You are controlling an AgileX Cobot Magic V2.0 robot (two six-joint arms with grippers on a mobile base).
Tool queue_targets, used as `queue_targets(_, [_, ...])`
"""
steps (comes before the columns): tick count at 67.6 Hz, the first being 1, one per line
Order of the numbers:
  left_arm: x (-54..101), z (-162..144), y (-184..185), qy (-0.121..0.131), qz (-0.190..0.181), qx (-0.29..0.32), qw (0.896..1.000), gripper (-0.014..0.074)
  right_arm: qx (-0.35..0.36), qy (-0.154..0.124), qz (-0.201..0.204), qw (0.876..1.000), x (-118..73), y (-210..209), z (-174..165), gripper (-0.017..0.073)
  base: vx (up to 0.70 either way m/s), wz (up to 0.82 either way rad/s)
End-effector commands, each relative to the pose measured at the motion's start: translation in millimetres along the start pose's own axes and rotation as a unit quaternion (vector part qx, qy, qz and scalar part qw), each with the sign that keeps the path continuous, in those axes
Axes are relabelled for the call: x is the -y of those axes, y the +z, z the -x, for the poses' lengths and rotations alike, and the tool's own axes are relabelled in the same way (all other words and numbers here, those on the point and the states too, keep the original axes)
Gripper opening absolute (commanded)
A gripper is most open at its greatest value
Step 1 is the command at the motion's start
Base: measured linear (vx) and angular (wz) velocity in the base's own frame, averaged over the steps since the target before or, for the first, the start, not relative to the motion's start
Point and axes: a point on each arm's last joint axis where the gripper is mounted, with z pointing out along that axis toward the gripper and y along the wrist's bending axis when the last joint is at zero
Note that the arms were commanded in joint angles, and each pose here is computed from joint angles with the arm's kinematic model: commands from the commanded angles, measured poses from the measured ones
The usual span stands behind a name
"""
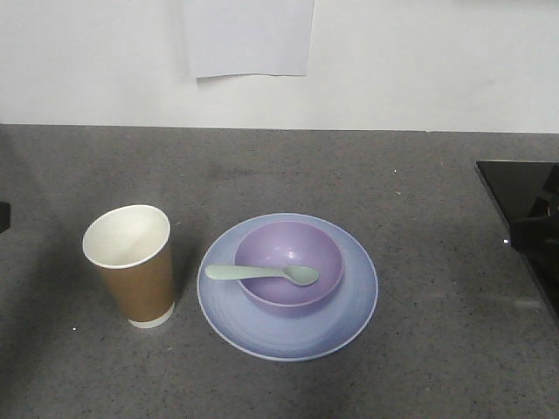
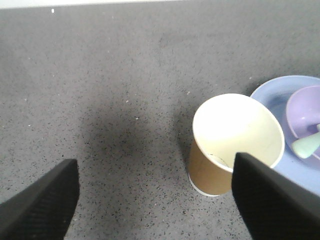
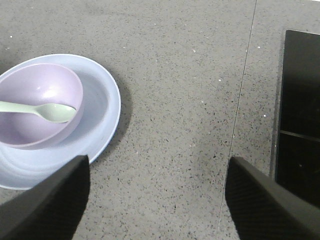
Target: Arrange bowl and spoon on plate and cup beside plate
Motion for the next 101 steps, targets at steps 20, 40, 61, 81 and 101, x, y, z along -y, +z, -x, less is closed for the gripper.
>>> queue_targets(20, [-8.3, -53, -32, 0.0, -0.017, 0.117, 0.993, 0.0573, 0.099, 0.0, -0.018, 0.995, 0.9, -9, -42, 0.0484, 0.0, 0.0])
queue_targets(40, [-11.9, -76, -38, 0.0, -0.021, 0.146, 0.989, 0.0271, 0.121, 0.001, -0.02, 0.992, 1.1, -11, -47, 0.022, 0.0, 0.0])
queue_targets(61, [-11.8, -76, -38, 0.001, -0.021, 0.148, 0.989, -0.0008, 0.127, 0.001, -0.02, 0.992, 1.1, -11, -46, -0.001, 0.0, 0.0])
queue_targets(81, [-11.8, -76, -38, 0.001, -0.022, 0.147, 0.989, -0.0007, 0.126, 0.006, -0.016, 0.992, 0.4, -11, -46, -0.001, 0.0, 0.0])
queue_targets(101, [-11.8, -76, -38, 0.001, -0.022, 0.147, 0.989, -0.0007, 0.126, 0.006, -0.016, 0.992, 0.4, -11, -46, -0.001, 0.0, 0.0])
